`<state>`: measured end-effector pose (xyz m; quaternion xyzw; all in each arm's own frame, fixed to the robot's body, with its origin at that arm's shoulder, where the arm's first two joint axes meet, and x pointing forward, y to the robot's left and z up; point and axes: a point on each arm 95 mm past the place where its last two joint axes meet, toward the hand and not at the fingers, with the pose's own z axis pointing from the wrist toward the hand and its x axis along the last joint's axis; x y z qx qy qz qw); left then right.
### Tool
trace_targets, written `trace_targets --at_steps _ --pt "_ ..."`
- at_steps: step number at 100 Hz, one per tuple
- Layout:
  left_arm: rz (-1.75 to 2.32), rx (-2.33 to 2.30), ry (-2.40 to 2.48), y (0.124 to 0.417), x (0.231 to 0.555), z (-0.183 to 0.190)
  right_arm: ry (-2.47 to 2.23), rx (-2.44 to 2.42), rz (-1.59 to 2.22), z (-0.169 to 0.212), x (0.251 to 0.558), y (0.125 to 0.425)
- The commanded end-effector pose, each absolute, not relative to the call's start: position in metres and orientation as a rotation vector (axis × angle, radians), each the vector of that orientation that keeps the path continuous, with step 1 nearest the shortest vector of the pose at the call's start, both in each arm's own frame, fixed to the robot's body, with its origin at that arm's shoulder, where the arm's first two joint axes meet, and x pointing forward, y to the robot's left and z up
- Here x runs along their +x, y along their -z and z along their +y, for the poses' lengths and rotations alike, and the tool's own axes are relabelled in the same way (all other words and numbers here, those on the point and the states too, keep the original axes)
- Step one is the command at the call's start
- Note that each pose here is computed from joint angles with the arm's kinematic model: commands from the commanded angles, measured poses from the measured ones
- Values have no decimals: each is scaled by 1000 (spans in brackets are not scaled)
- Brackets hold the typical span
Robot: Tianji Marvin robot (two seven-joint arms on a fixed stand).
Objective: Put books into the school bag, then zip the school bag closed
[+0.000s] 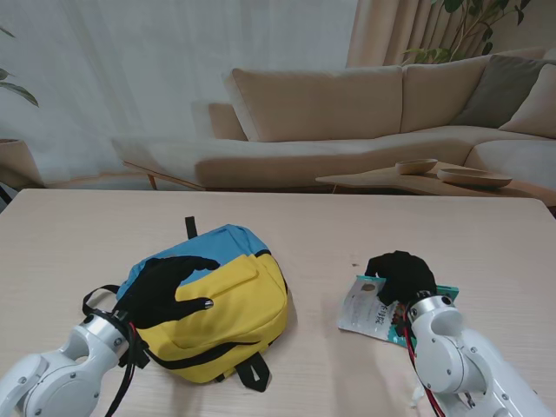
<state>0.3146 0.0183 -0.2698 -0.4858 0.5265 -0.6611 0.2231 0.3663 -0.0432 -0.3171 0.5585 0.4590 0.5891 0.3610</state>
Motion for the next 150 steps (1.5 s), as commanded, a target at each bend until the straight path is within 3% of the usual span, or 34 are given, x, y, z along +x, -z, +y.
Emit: trace_targets --at_steps 1,64,122,150 --pt "1461 -1355 1830 270 312 16 -1545 1409 1173 -38 366 305" --pt "1533 -1385 1940 252 338 -5 -1738 1171 1106 -3 369 216" --pt "1604 -1415 2113 244 384 -68 -1846 1136 1104 39 361 199" --pt "1615 -1448 2166 243 391 -90 -1876 1127 1124 53 357 196"
